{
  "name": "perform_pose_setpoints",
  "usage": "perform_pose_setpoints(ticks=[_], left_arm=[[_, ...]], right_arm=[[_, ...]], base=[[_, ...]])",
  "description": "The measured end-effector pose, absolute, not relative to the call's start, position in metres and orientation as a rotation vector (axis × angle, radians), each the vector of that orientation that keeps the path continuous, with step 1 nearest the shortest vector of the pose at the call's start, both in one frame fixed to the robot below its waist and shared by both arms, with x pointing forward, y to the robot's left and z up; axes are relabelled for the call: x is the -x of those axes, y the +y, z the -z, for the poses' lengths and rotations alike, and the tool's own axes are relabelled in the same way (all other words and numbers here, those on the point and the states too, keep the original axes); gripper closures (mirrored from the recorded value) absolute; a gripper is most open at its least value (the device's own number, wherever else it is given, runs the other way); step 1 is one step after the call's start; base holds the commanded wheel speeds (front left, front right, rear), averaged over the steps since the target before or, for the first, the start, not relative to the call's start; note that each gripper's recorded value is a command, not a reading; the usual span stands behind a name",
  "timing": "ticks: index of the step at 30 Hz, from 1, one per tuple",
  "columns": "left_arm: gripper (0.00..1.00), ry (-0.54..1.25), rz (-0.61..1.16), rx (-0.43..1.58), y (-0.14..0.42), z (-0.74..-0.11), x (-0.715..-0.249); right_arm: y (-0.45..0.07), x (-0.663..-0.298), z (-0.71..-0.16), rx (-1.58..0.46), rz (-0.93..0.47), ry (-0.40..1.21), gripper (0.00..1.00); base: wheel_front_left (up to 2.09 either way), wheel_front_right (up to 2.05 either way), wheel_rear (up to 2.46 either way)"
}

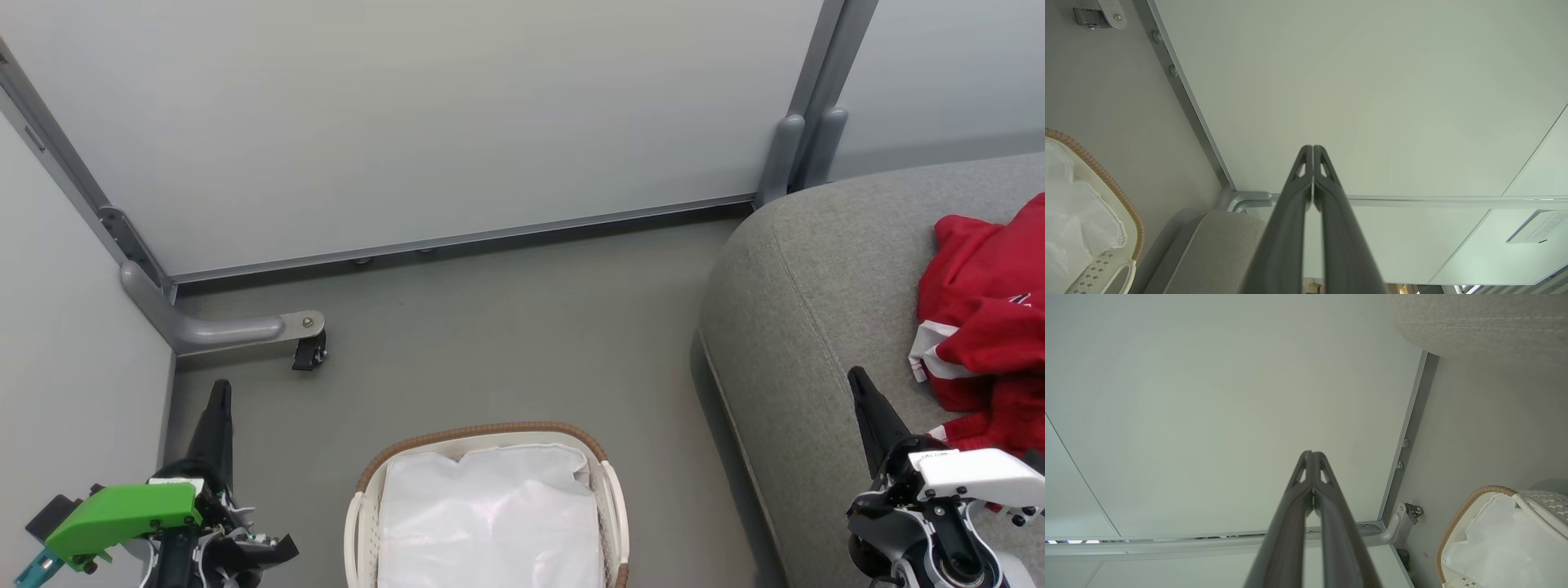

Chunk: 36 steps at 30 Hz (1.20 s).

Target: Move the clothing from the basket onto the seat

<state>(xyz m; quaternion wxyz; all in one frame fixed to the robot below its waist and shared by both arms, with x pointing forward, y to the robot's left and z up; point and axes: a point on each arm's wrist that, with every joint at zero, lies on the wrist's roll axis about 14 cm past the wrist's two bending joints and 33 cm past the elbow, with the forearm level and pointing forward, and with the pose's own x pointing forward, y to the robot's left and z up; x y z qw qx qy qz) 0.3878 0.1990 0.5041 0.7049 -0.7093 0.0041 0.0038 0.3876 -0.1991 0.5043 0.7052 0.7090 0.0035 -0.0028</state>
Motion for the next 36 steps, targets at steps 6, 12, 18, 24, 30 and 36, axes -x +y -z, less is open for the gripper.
perform_pose_setpoints(ticks=[6, 12, 18, 24, 30, 36], left_arm=[[1.00, 0.009, -0.009, 1.577, 0.1990, -0.5041, -0.3878], [1.00, 0.009, -0.008, 1.577, 0.1990, -0.5041, -0.3878], [1.00, 0.009, -0.008, 1.577, 0.1990, -0.5041, -0.3878], [1.00, 0.009, -0.008, 1.577, 0.1990, -0.5042, -0.3878], [1.00, 0.009, -0.008, 1.577, 0.1990, -0.5042, -0.3878], [1.00, 0.009, -0.008, 1.577, 0.1990, -0.5042, -0.3878]], right_arm=[[-0.1991, -0.3877, -0.5043, -1.576, 0.006, 0.008, 1.00], [-0.1991, -0.3877, -0.5044, -1.576, 0.006, 0.008, 1.00], [-0.1991, -0.3876, -0.5044, -1.576, 0.006, 0.008, 1.00], [-0.1991, -0.3877, -0.5043, -1.576, 0.006, 0.008, 1.00], [-0.1991, -0.3877, -0.5043, -1.576, 0.006, 0.008, 1.00], [-0.1991, -0.3876, -0.5044, -1.576, 0.006, 0.008, 1.00]], base=[[0.00, 0.00, 0.00], [0.00, 0.00, 0.00], [0.00, 0.00, 0.00], [0.00, 0.00, 0.00], [0.00, 0.00, 0.00], [0.00, 0.00, 0.00]])
